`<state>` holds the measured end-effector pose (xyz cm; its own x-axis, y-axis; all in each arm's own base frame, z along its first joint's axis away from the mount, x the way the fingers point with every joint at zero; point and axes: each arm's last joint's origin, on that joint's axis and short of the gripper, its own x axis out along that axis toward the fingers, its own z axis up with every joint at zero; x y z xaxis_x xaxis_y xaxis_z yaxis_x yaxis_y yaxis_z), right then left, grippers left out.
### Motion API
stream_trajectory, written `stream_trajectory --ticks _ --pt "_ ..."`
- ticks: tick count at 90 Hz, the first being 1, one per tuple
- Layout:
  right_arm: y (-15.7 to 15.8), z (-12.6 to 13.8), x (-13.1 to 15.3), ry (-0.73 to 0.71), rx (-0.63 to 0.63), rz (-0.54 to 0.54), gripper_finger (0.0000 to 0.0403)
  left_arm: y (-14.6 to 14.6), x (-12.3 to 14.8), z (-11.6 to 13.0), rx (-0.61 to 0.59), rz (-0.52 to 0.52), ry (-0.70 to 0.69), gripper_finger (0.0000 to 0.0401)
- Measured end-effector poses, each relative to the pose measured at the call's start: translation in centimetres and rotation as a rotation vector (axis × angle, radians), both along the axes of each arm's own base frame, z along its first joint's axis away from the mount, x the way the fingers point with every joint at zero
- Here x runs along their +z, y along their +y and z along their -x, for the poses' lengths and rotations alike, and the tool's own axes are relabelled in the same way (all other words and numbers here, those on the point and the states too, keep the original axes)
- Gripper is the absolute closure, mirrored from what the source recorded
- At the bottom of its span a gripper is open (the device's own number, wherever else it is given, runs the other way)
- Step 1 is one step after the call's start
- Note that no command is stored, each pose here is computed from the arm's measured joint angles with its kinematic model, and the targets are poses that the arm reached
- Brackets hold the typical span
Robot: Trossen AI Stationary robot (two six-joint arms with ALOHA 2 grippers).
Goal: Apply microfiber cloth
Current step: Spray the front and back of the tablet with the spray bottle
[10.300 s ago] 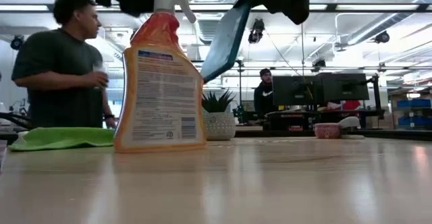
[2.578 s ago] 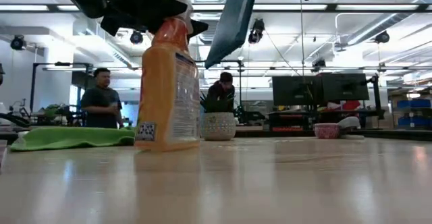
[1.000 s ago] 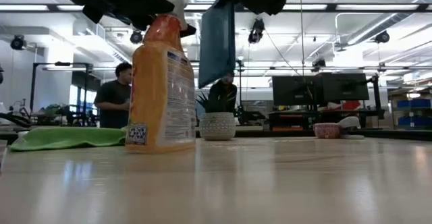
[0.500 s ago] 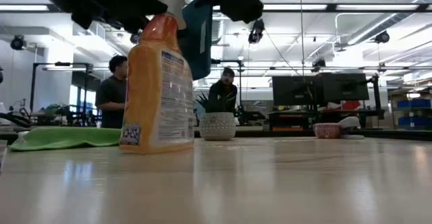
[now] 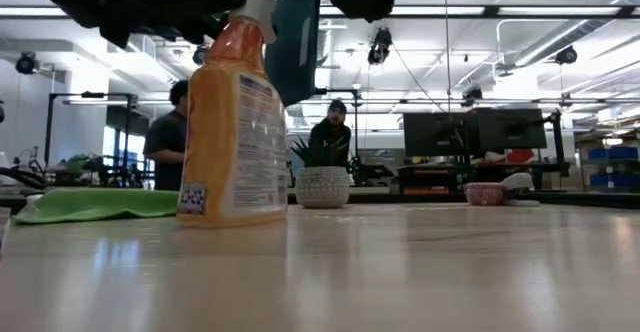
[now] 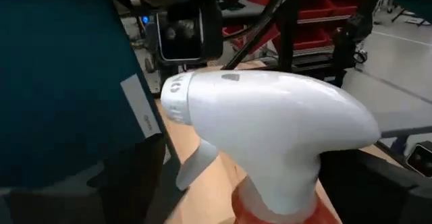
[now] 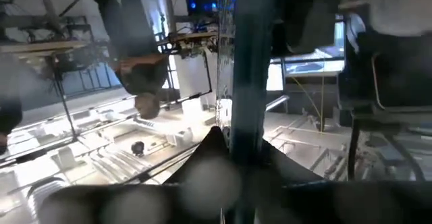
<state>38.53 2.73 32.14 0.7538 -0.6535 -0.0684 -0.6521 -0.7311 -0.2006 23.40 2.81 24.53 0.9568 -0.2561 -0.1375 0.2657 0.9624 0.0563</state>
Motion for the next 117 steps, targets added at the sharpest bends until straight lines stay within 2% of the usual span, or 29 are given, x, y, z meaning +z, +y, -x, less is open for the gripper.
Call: stream_trajectory --ticks 43,66,87,98,117 --pt "0.0 0.5 -1.1 0.022 -0.003 -0.004 0.0390 0.2 -0.7 -1.2 -0.002 -0.015 -0.004 0.0051" --pt "0.4 1.3 -0.1 -0.034 -0.011 0.004 0.0390 0.2 -0.9 -1.1 -0.001 -0.002 0.012 0.0053" --pt "0.4 1.7 -0.1 -0.028 -0.028 0.006 0.0390 0.2 -0.9 -1.1 -0.009 0.005 0.011 0.0056" --pt "0.4 1.8 0.0 -0.037 -0.032 0.005 0.0390 0.2 -0.8 -1.1 -0.010 0.005 0.009 0.0090" --pt "0.6 1.8 0.0 -0.039 -0.027 0.004 0.0390 0.1 -0.8 -1.1 -0.021 0.006 0.008 0.0193"
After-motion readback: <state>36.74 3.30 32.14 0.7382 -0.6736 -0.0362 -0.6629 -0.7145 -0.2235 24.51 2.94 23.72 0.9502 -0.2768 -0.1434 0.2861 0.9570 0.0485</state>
